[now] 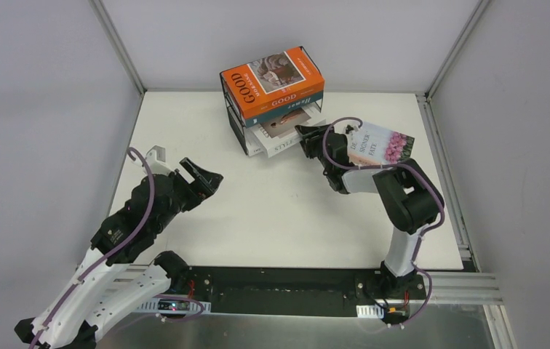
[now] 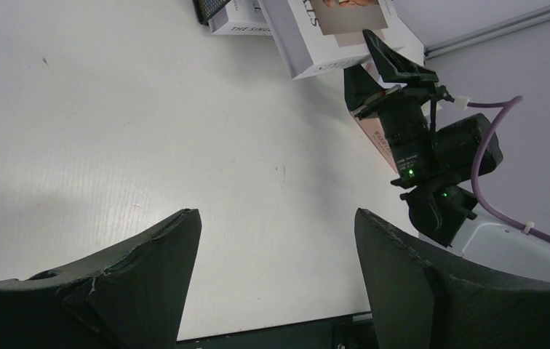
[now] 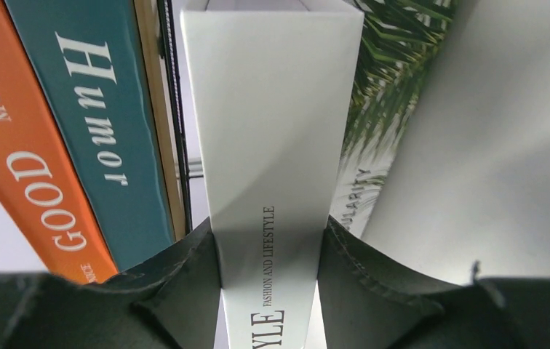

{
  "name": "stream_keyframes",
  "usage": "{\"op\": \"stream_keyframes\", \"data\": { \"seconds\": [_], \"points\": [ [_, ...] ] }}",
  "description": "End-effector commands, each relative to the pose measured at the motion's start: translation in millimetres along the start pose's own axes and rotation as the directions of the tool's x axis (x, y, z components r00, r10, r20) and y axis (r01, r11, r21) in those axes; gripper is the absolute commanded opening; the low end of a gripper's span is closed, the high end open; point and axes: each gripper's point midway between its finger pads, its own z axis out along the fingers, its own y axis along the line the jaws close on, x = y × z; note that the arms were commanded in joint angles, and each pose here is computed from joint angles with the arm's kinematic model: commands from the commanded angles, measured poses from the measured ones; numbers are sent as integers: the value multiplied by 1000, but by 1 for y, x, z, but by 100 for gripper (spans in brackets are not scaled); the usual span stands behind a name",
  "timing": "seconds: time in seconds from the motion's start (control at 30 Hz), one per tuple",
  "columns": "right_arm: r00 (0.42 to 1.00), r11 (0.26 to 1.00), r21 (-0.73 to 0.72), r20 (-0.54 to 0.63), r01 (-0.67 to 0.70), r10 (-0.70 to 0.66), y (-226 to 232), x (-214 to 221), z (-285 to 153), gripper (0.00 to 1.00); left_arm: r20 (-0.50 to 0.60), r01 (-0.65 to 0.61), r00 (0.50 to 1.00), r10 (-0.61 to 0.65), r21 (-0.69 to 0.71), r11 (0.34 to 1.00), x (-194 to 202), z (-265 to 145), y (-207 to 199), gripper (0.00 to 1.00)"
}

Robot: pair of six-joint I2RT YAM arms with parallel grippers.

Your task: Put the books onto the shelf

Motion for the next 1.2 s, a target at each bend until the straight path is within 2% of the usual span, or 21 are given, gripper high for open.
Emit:
{"op": "stream_keyframes", "data": {
  "seconds": [0.0, 0.2, 0.27, 0.3, 0.33, 0.4, 0.5, 0.73, 0.87, 1.17],
  "points": [
    [994, 996, -69, 84, -64, 70, 32, -10, 21, 0, 16, 7, 1000, -7, -1, 1000, -4, -9, 4, 79],
    [989, 994, -52, 111, -94, 99, 40, -11, 44, 2, 47, 28, 998, -28, -9, 1000, -9, -21, 14, 80],
    [992, 995, -36, 85, -89, 92, 40, -4, 51, 36, 50, 32, 998, -32, -13, 999, -9, -23, 16, 80],
    [994, 996, -32, 70, -87, 89, 39, -1, 53, 49, 49, 33, 998, -32, -16, 999, -9, -24, 17, 80],
    [995, 996, -32, 56, -86, 88, 40, 2, 53, 59, 48, 32, 998, -32, -16, 999, -9, -24, 17, 79],
    [995, 996, -18, 45, -88, 89, 33, 4, 51, 68, 47, 34, 998, -33, -17, 999, -9, -25, 18, 80],
    [995, 996, -2, 45, -86, 86, 26, 3, 43, 73, 47, 36, 998, -35, -21, 999, -8, -25, 19, 80],
    [998, 997, 46, -7, -68, 68, 12, 11, 29, 78, 30, 33, 999, -32, -39, 999, -4, -19, 20, 80],
    [998, 995, 86, -32, -52, 55, 1, 16, 25, 83, 26, 33, 999, -32, -43, 999, -3, -18, 20, 80],
    [995, 996, 80, -99, 28, -20, 2, 24, 12, 99, 29, 32, 999, -30, -44, 999, -3, -18, 22, 80]
  ]
}}
